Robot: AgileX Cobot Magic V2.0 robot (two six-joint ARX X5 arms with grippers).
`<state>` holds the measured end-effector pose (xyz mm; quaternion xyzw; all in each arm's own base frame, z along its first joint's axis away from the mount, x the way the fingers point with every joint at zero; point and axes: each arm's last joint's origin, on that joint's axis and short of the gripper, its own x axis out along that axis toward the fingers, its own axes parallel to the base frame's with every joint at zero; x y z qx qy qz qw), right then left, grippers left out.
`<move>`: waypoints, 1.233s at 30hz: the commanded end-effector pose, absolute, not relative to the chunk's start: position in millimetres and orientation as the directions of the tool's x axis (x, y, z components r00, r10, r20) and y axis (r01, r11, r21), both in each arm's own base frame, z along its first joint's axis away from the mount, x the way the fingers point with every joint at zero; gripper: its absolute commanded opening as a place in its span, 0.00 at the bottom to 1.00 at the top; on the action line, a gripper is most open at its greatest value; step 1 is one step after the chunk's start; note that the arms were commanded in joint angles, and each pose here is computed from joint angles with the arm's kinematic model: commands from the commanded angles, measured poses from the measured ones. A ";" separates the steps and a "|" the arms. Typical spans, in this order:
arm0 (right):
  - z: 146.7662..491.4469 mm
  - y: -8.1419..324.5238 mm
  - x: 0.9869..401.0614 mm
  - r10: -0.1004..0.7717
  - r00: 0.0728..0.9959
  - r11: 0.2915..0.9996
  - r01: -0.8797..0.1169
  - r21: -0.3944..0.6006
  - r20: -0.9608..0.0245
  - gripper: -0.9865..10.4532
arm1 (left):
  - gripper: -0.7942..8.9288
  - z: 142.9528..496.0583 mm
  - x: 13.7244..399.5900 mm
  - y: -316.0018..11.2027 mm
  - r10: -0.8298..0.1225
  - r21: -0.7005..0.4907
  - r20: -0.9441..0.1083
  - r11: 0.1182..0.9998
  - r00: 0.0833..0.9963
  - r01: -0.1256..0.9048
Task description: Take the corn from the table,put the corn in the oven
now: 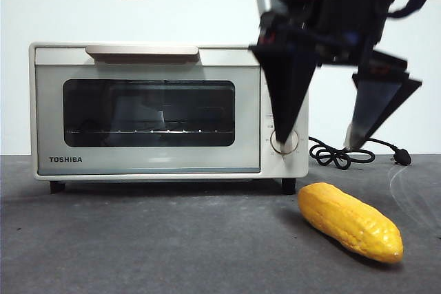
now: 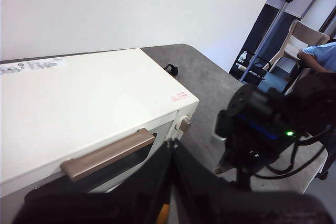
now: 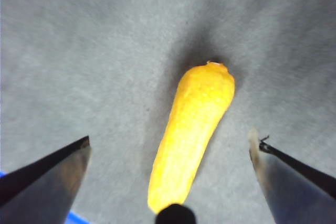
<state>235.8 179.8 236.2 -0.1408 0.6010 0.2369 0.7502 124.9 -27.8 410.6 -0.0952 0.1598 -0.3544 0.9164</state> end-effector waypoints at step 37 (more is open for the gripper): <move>193.3 195.2 237.3 0.030 0.064 0.817 -0.576 -0.013 -0.998 0.07 | 0.08 406.9 130.8 -28.7 -0.685 -0.300 -0.256 0.727 0.682 0.618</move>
